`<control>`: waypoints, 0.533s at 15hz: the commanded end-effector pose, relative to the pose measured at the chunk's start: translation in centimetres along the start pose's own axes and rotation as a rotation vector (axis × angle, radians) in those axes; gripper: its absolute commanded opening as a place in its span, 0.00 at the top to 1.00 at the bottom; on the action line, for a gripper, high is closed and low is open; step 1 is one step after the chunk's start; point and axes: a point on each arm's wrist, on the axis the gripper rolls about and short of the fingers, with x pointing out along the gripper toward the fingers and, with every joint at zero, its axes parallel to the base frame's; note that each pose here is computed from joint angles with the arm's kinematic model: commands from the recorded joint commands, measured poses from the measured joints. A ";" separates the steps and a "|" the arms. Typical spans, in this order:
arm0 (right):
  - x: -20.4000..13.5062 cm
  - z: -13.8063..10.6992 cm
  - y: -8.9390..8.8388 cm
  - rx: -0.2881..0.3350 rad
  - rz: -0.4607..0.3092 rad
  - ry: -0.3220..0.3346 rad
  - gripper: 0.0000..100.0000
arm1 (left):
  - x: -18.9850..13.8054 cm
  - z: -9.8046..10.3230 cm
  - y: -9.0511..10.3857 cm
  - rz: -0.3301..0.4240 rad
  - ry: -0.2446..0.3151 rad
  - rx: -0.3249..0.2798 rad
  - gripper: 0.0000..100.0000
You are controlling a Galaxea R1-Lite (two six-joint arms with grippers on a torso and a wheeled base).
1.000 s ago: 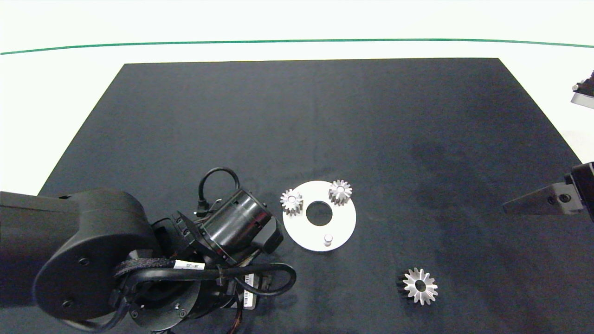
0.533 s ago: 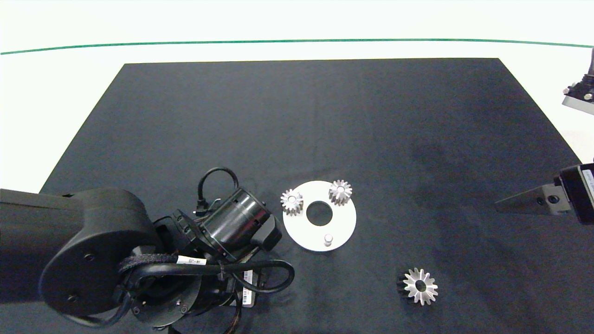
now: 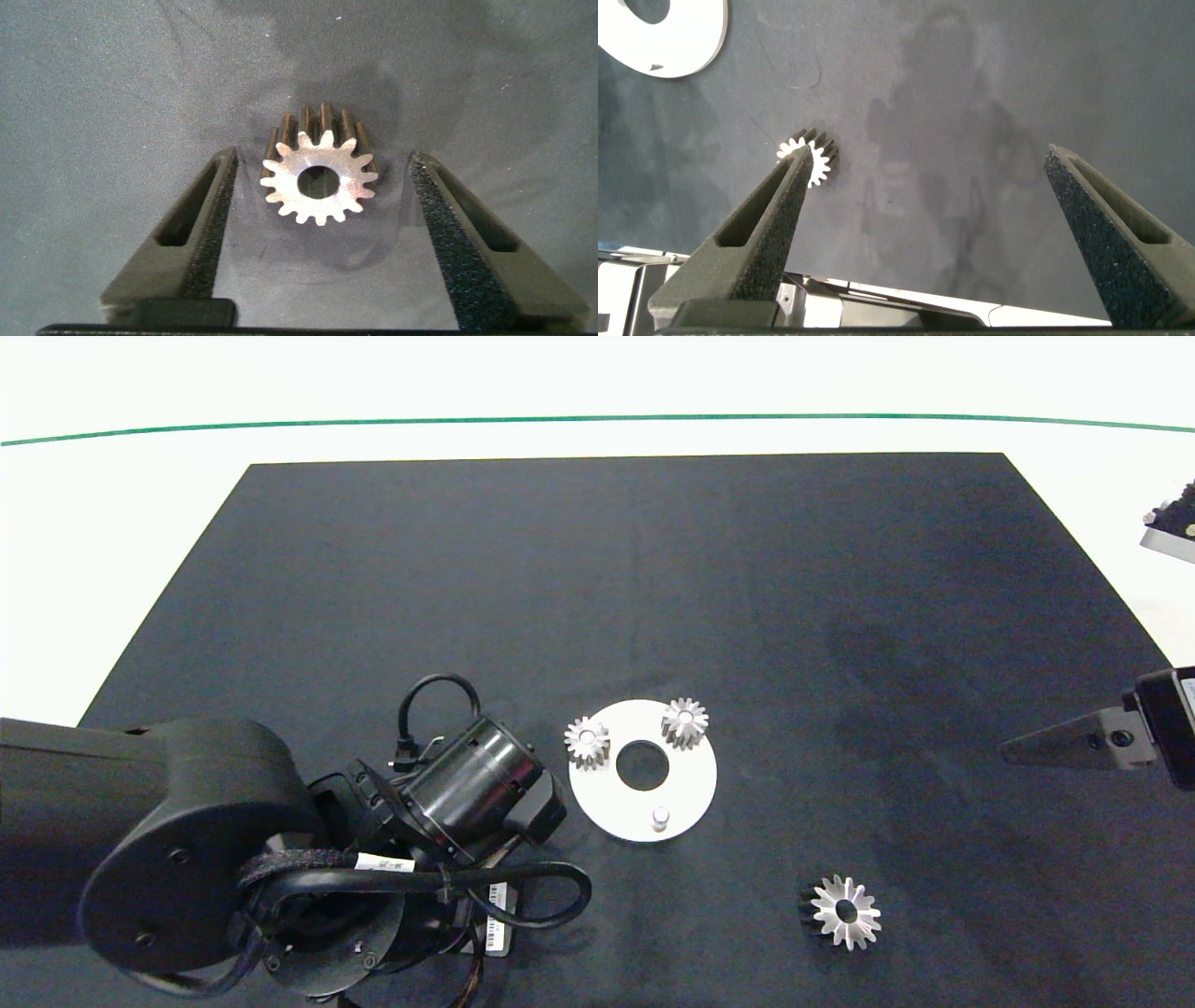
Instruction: Remove an incorrectly installed larger gear and replace it with the correct smaller gear
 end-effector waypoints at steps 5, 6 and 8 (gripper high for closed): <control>-0.9 -0.2 -0.2 0.003 0.003 -0.022 0.00 | 0.0 -0.1 0.0 0.005 0.003 -0.002 0.41; -0.9 -0.2 -0.2 0.006 0.002 -0.022 0.00 | 0.0 -0.1 0.1 0.004 0.002 -0.002 0.43; -0.9 -0.2 -0.2 0.006 0.002 -0.022 0.00 | 0.0 -0.1 0.1 0.005 0.000 -0.004 0.47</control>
